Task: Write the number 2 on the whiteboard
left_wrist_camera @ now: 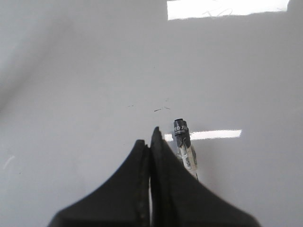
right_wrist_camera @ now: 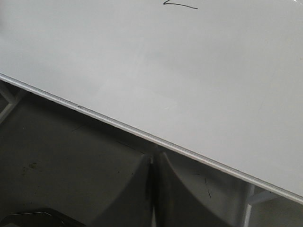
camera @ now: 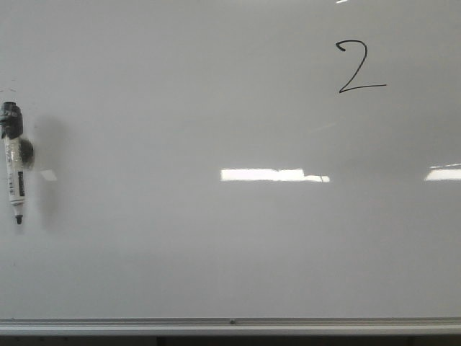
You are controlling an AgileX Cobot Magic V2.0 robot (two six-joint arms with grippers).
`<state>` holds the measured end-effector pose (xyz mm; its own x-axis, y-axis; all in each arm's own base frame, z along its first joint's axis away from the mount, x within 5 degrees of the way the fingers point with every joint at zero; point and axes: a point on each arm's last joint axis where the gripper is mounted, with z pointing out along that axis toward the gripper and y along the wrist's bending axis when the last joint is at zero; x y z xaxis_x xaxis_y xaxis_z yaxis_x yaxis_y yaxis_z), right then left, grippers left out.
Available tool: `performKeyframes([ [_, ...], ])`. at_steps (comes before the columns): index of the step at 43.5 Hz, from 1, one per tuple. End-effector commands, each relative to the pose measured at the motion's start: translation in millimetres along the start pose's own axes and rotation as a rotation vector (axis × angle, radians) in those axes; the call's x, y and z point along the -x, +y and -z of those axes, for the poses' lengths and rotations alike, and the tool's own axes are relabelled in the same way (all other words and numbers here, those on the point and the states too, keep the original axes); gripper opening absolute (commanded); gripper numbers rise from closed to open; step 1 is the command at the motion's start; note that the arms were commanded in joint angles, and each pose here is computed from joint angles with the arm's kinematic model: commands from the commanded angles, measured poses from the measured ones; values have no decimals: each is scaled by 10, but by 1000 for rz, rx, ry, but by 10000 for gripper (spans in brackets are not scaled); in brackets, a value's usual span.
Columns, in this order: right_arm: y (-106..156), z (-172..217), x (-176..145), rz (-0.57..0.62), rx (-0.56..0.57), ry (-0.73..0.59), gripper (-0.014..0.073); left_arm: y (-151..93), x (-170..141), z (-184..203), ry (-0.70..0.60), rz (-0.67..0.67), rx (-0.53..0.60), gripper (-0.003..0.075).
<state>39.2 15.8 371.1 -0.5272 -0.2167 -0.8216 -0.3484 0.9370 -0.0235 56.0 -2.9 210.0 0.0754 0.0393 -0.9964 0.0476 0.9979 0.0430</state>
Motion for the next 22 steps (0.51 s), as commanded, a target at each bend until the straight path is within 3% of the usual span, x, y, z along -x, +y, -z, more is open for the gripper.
performKeyframes([
  [1, -16, 22, 116, -1, -19, -80, -69, 2, 66, 14, -92, 10, -1, -20],
  [22, -19, 9, 15, -13, -37, -96, -69, 2, 66, 14, -92, 10, -1, -20],
])
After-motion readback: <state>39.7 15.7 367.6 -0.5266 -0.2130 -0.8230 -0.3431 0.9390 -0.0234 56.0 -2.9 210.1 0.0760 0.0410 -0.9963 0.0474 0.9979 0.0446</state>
